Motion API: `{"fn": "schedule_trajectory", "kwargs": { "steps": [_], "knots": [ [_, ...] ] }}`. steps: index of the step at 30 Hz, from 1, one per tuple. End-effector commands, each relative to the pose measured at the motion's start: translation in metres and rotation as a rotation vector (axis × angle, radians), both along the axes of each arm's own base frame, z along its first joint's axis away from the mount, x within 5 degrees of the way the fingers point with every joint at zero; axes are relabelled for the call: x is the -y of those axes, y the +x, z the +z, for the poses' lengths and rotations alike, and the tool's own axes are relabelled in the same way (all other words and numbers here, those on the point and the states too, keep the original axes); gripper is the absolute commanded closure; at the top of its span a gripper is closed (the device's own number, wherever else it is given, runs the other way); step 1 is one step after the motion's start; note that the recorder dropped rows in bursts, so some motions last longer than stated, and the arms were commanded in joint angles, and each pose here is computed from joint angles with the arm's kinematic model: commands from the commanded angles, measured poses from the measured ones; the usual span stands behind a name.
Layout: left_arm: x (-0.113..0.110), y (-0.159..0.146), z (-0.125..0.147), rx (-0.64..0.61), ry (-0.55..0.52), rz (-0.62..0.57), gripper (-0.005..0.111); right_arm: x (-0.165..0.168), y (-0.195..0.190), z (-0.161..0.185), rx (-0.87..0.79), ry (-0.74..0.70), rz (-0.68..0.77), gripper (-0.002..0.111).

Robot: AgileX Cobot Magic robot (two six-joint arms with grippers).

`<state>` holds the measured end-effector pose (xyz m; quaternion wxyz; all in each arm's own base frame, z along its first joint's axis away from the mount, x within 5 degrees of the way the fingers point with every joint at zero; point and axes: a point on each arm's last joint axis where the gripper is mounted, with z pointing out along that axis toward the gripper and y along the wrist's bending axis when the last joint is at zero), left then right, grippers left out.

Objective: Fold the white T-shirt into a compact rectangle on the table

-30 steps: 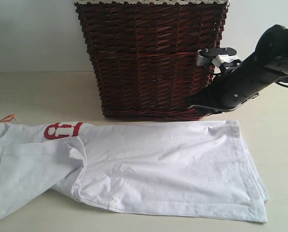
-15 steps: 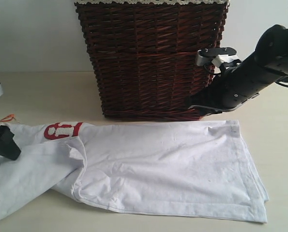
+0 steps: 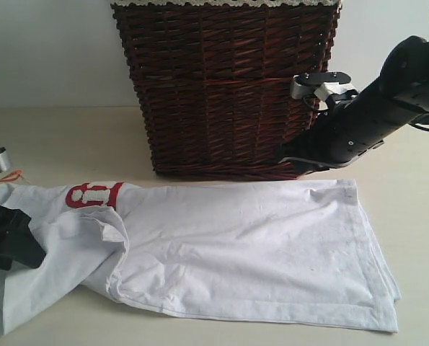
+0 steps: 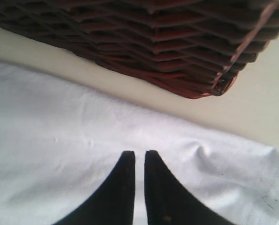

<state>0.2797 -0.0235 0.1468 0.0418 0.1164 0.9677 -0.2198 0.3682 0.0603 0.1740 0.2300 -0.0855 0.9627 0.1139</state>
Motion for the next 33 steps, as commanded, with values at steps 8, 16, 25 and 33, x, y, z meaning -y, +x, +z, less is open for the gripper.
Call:
{"fn": "schedule_trajectory", "kwargs": {
  "steps": [8,16,25,33],
  "knots": [
    [0.001,0.0,-0.004,0.0,-0.016,-0.022,0.065,0.002,0.0,0.0,0.001,0.0,0.001,0.098],
    [-0.002,0.004,0.001,0.03,0.014,-0.107,0.107,0.001,0.0,0.0,0.001,0.004,-0.002,0.098],
    [0.009,0.03,0.043,0.214,0.132,-0.263,0.107,0.001,0.0,0.0,0.003,0.004,-0.003,0.098],
    [0.057,0.053,0.069,0.479,0.427,-0.641,0.107,0.001,0.0,0.0,0.003,0.004,-0.003,0.098]
  ]
}}
